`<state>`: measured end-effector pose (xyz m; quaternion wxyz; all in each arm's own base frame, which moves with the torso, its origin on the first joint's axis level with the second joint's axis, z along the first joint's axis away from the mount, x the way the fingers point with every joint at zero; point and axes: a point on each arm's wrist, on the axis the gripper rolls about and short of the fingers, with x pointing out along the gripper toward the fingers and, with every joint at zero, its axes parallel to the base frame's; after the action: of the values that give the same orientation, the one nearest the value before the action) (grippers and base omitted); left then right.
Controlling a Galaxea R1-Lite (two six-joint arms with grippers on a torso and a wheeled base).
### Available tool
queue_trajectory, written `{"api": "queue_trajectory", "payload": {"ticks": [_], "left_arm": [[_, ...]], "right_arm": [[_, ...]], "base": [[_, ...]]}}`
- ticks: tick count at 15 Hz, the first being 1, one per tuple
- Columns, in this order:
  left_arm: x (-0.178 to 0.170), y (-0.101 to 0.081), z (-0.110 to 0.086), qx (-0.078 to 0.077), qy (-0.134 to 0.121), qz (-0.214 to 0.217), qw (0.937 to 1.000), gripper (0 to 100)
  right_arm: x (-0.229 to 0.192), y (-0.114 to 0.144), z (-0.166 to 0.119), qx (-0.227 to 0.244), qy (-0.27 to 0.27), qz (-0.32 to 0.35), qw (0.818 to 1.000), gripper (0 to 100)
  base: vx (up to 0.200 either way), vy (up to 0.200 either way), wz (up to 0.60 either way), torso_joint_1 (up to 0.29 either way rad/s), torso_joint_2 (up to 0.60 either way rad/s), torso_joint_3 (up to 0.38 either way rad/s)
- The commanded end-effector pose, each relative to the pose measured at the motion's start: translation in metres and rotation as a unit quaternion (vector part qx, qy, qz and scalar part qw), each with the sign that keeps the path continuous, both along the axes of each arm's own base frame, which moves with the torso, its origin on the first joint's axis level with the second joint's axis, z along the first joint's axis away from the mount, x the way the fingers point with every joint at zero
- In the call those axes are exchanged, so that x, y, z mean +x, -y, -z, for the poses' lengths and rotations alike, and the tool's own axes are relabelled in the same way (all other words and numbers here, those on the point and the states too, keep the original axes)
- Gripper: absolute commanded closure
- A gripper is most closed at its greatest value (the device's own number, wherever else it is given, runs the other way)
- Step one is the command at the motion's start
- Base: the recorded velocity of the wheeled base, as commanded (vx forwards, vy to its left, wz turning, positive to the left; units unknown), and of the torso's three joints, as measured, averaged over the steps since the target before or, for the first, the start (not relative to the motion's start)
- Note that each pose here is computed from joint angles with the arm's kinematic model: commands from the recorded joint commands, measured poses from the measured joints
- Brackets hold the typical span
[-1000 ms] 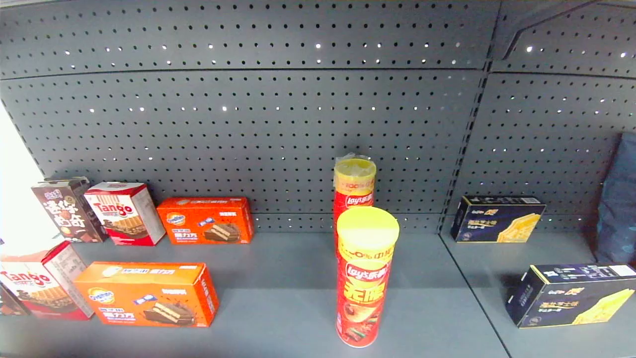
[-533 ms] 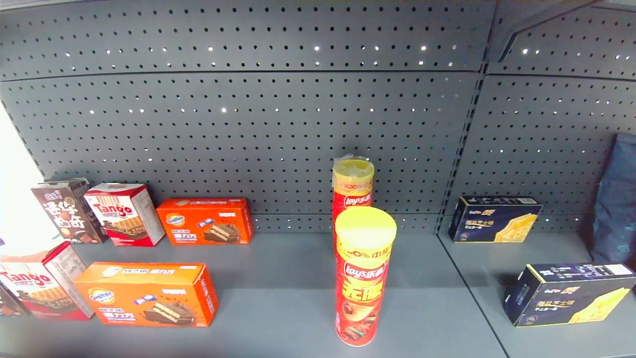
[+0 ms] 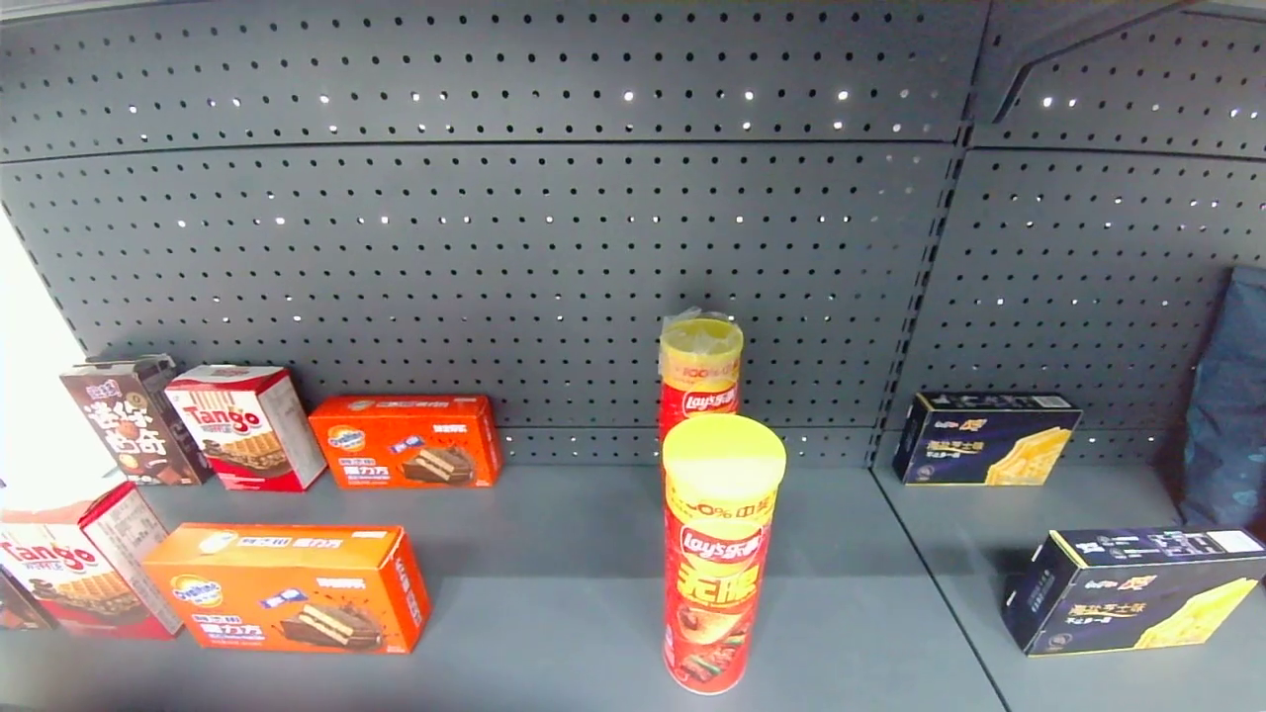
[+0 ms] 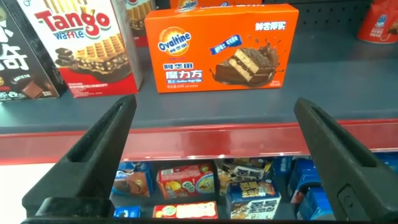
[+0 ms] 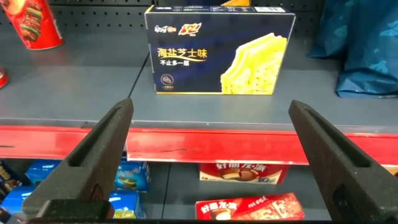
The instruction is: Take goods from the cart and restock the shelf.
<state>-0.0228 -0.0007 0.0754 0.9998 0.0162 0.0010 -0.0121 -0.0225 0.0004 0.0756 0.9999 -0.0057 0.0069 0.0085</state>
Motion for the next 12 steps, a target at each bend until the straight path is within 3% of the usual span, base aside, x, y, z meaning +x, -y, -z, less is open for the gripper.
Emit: {"api": "queue_trajectory", "payload": {"ticks": [1,11,12], "left_arm": [[0.0000,0.0000,0.0002,0.000,0.000,0.000,1.0000,0],[-0.0001,0.0001,-0.0002,-0.003,0.000,0.001,1.0000,0],[0.0000,0.0000,0.0002,-0.003,0.000,0.000,1.0000,0]], "right_arm": [[0.0001,0.0000,0.0000,0.000,-0.001,0.000,1.000,0],[0.0001,0.0000,0.0000,0.000,-0.001,0.000,1.000,0],[0.0001,0.0000,0.0000,0.000,-0.001,0.000,1.000,0]], "base": [[0.000,-0.200,0.00,-0.012,0.00,-0.002],[0.000,0.000,0.00,0.000,0.00,0.000],[0.000,0.200,0.00,0.002,0.01,-0.002]]}}
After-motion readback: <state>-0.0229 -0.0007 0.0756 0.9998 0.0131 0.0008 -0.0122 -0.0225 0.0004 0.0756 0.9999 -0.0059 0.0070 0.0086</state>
